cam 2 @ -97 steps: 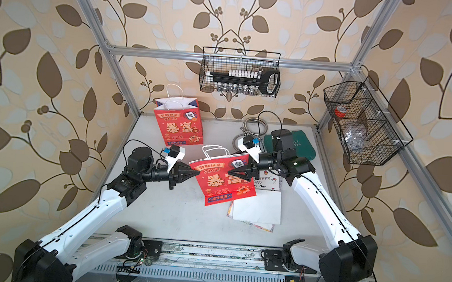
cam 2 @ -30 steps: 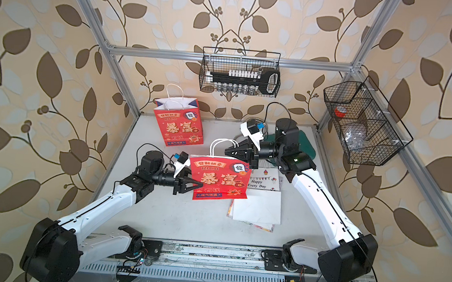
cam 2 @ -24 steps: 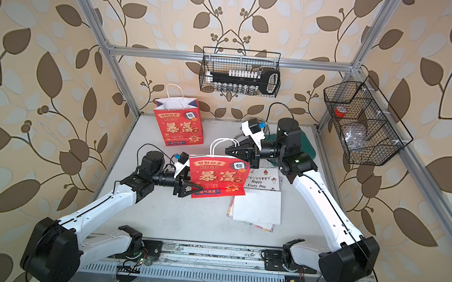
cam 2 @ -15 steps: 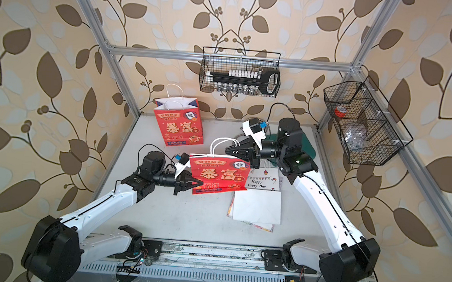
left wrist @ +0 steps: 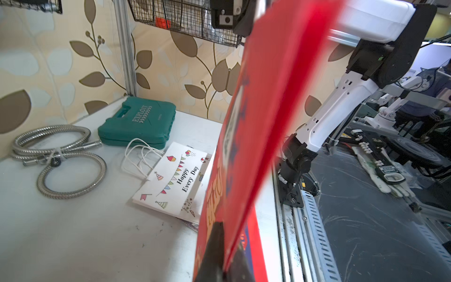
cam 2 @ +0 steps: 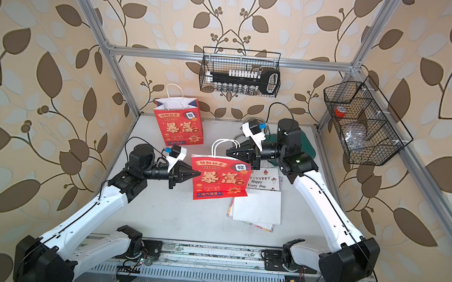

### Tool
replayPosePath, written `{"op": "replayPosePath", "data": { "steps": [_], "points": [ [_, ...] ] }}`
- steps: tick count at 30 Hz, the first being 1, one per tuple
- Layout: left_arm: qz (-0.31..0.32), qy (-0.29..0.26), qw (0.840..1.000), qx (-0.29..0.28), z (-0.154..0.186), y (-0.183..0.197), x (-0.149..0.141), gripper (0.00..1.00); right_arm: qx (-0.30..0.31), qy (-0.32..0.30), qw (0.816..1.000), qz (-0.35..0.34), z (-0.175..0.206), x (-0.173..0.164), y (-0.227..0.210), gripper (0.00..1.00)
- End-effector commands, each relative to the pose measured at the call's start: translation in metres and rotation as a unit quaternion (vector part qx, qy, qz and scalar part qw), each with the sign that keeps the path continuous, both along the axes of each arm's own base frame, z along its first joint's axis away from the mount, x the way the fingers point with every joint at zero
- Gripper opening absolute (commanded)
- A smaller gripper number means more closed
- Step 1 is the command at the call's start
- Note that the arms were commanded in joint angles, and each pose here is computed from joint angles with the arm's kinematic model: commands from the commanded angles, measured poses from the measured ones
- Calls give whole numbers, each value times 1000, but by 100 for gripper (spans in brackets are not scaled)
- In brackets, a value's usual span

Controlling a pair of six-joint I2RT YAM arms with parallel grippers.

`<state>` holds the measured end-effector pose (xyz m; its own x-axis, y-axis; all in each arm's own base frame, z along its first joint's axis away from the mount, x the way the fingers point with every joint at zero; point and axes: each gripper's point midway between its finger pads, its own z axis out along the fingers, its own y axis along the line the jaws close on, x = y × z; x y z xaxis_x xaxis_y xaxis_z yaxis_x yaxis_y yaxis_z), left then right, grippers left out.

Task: Put away the paper bag
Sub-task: Press the paper bag.

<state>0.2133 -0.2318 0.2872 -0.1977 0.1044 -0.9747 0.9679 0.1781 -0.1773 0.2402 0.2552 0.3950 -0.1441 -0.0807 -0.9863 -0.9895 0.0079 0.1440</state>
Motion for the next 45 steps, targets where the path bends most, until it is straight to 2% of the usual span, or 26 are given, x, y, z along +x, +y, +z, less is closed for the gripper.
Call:
{"op": "replayPosePath", "data": {
  "steps": [1,2,3,4,5,6,8,9,13,15,17,18,19,20,22,23,24,26,31,33,34,35,36,37,38,45],
  "points": [
    [-18,-17,1000,-9,18,-3,-5,3,-3,11,1000,10,-8,-3,0,0],
    [-17,-19,1000,-10,20,-3,-5,13,-4,11,1000,9,-8,-3,0,0],
    [-12,-22,1000,-12,23,-3,-3,45,-4,12,1000,10,-8,-3,0,0],
    [-4,-26,1000,-15,27,-2,-1,67,-4,12,1000,9,-8,-3,0,0],
    [0,-31,999,-19,32,-2,-1,74,-4,12,1000,10,-8,-3,0,0],
    [2,-40,999,-24,36,-2,-2,76,-4,12,1000,11,-8,-4,0,0],
    [1,-53,998,-31,44,-1,-3,71,-6,16,1000,11,-10,-3,0,0],
    [-4,-55,998,-33,48,-2,-5,62,-6,16,1000,12,-11,-4,0,0],
    [-24,-63,997,-42,64,-3,-11,14,-8,19,1000,14,-12,-4,0,0],
    [-28,-66,996,-44,69,-3,-13,0,-8,19,1000,15,-12,-4,1,0],
    [-29,-69,996,-46,72,-3,-14,0,-8,20,1000,15,-13,-4,1,0],
    [-28,-72,996,-47,74,-3,-14,5,-8,19,1000,15,-12,-4,1,0],
    [-24,-73,996,-47,75,-2,-13,31,-8,19,1000,16,-12,-4,1,0],
    [-20,-74,996,-48,77,-2,-12,50,-8,19,1000,16,-12,-5,1,0],
    [-11,-78,996,-52,81,-1,-11,70,-8,19,1000,17,-12,-5,2,0],
    [-8,-83,995,-56,85,-1,-10,71,-8,19,1000,18,-12,-6,2,0],
    [-8,-86,994,-59,88,-1,-11,70,-8,19,1000,20,-12,-6,3,0],
    [-12,-88,994,-62,91,-1,-12,58,-9,20,999,23,-13,-7,4,0],
    [-23,-78,995,-50,83,-2,-13,4,-7,16,1000,26,-9,-9,4,0],
    [-22,-67,997,-42,75,-2,-13,0,-5,11,1000,26,-6,-9,4,0],
    [-21,-62,997,-39,71,-2,-14,10,-4,9,1000,26,-4,-9,4,0],
    [-19,-56,998,-37,66,-2,-13,36,-3,6,1000,26,-1,-10,3,0],
    [-15,-47,998,-34,61,-1,-12,69,-2,5,1000,28,0,-12,3,0],
    [-9,-37,999,-32,55,-1,-11,87,0,3,1000,29,3,-12,3,0],
    [-5,-32,999,-31,50,-1,-10,98,2,1,1000,30,5,-13,3,0],
    [-11,17,1000,-22,10,-4,-5,99,8,-5,999,36,11,-17,5,0]
  ]
}}
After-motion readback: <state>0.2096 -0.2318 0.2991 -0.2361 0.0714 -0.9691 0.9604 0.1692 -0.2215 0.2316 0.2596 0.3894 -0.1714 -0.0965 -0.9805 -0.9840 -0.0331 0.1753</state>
